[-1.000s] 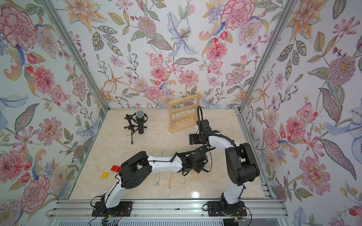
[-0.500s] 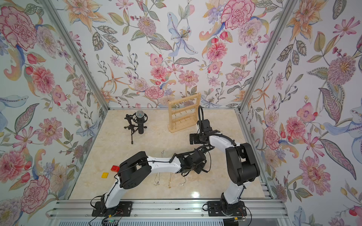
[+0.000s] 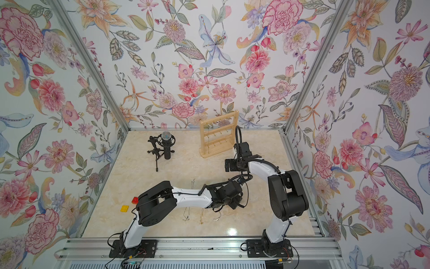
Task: Take the necklace off the jewelry display stand
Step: Place the necklace at the center of the board, then take off the necklace from the stand.
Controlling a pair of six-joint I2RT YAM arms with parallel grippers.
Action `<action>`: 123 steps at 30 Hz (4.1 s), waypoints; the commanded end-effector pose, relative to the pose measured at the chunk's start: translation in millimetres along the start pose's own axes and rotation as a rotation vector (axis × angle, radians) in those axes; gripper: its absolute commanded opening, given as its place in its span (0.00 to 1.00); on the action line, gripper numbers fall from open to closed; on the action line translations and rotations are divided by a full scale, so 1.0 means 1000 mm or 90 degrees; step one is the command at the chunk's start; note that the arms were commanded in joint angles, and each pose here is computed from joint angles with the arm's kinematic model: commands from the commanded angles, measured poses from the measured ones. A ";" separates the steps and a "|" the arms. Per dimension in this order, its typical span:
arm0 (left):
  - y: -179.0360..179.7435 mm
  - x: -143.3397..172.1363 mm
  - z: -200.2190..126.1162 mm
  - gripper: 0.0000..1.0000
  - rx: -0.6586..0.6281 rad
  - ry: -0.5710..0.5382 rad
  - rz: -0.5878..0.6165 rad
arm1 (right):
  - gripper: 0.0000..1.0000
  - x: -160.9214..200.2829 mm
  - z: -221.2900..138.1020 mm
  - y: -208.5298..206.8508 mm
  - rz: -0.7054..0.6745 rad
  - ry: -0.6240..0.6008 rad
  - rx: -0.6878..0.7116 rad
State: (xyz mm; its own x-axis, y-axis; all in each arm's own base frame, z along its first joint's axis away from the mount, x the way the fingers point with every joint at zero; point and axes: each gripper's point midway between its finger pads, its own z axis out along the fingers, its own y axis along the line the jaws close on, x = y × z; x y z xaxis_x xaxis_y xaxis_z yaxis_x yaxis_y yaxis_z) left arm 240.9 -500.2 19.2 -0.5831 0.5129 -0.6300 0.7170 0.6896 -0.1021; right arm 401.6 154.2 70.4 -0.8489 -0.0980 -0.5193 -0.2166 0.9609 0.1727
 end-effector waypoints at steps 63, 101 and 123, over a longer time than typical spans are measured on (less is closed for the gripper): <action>-0.017 0.191 -0.063 0.00 0.057 0.271 0.084 | 1.00 -0.024 -0.086 -0.014 0.120 -0.151 -0.052; -0.006 -0.017 -0.194 0.82 -0.039 -0.213 0.056 | 1.00 -0.015 -0.167 0.012 0.126 -0.324 -0.237; 0.190 -0.017 -0.361 0.99 -0.272 -0.250 -0.044 | 0.43 -0.059 -0.227 0.128 -0.074 -0.381 -0.557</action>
State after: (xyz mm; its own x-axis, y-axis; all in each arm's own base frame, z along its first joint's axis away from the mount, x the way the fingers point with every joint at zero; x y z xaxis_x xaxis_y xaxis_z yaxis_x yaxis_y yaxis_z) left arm 245.7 -222.2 288.7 -0.3488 0.2291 -0.9088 0.4372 0.8975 0.0585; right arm 313.2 208.2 293.3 -0.5197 0.2200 -0.8255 -0.6872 0.4664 0.5569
